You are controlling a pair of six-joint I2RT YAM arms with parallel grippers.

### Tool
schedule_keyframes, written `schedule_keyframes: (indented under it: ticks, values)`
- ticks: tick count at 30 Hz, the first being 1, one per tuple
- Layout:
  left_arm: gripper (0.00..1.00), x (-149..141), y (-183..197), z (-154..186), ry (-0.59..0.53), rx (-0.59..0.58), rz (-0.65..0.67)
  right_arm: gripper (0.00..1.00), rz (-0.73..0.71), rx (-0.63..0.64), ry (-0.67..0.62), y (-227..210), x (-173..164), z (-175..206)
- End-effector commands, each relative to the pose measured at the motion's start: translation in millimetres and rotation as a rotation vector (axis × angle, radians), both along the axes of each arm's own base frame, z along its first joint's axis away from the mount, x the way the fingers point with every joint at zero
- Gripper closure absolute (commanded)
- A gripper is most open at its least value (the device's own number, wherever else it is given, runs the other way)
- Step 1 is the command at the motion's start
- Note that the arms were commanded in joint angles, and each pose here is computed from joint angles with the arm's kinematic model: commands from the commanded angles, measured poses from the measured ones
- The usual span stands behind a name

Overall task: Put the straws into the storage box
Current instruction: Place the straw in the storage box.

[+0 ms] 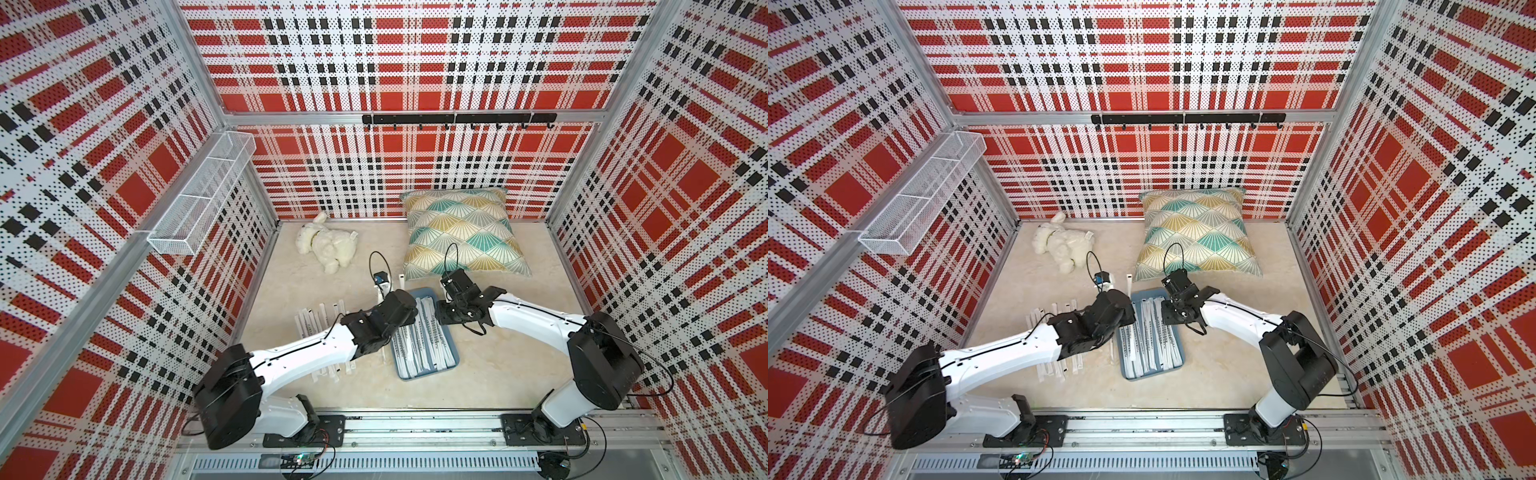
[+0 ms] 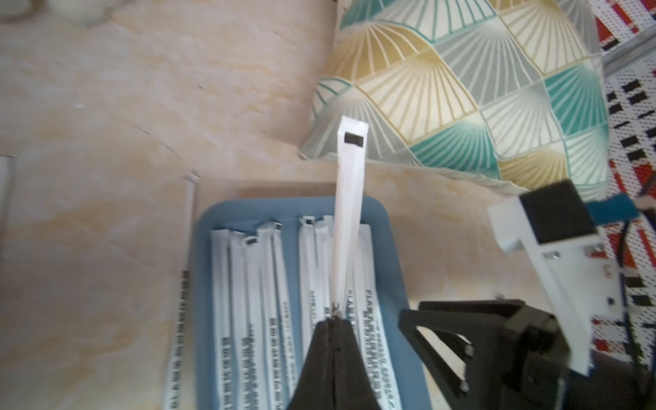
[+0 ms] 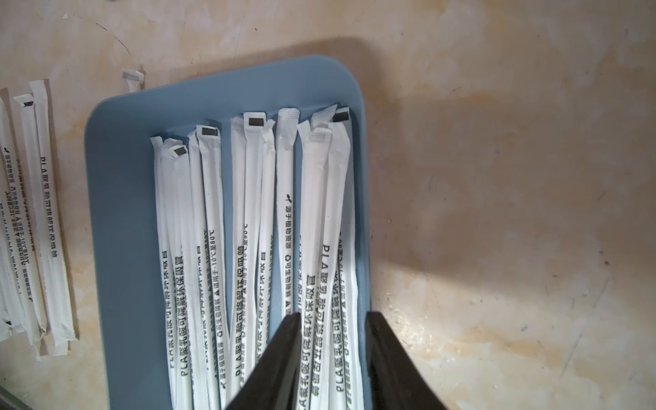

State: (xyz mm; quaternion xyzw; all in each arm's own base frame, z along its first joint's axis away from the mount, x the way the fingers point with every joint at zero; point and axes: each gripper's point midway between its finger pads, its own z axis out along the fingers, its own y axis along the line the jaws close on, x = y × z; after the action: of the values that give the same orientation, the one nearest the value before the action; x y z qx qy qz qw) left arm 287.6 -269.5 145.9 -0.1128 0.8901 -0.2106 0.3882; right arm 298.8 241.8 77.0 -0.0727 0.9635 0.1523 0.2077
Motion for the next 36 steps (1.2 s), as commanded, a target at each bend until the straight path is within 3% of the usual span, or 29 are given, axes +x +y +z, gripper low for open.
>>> schedule_keyframes:
  ticks: [1,6,17,21,28,36]
  values:
    - [1.00,2.1,-30.4,-19.9,0.033,-0.079,0.013,0.63,0.000,0.002,-0.029,4.2,7.7,4.4]
    - [1.00,-1.7,-60.1,-52.4,0.085,-0.084,-0.031,0.63,0.003,-0.004,-0.023,2.9,6.7,0.3]
    - [1.00,-1.0,-52.9,-92.0,0.147,-0.043,0.001,0.63,0.007,0.000,-0.023,3.5,6.0,-1.5]
    - [0.94,-1.1,-50.6,-97.6,0.167,-0.041,0.003,0.63,0.010,-0.003,-0.024,3.7,6.7,-1.0]
    - [0.75,0.1,-49.8,-92.3,0.164,-0.049,0.004,0.63,0.016,-0.005,-0.025,4.4,7.5,0.0]
    - [0.72,3.7,-46.3,-62.4,0.126,-0.085,0.009,0.63,0.011,-0.008,-0.032,4.3,9.5,4.1]
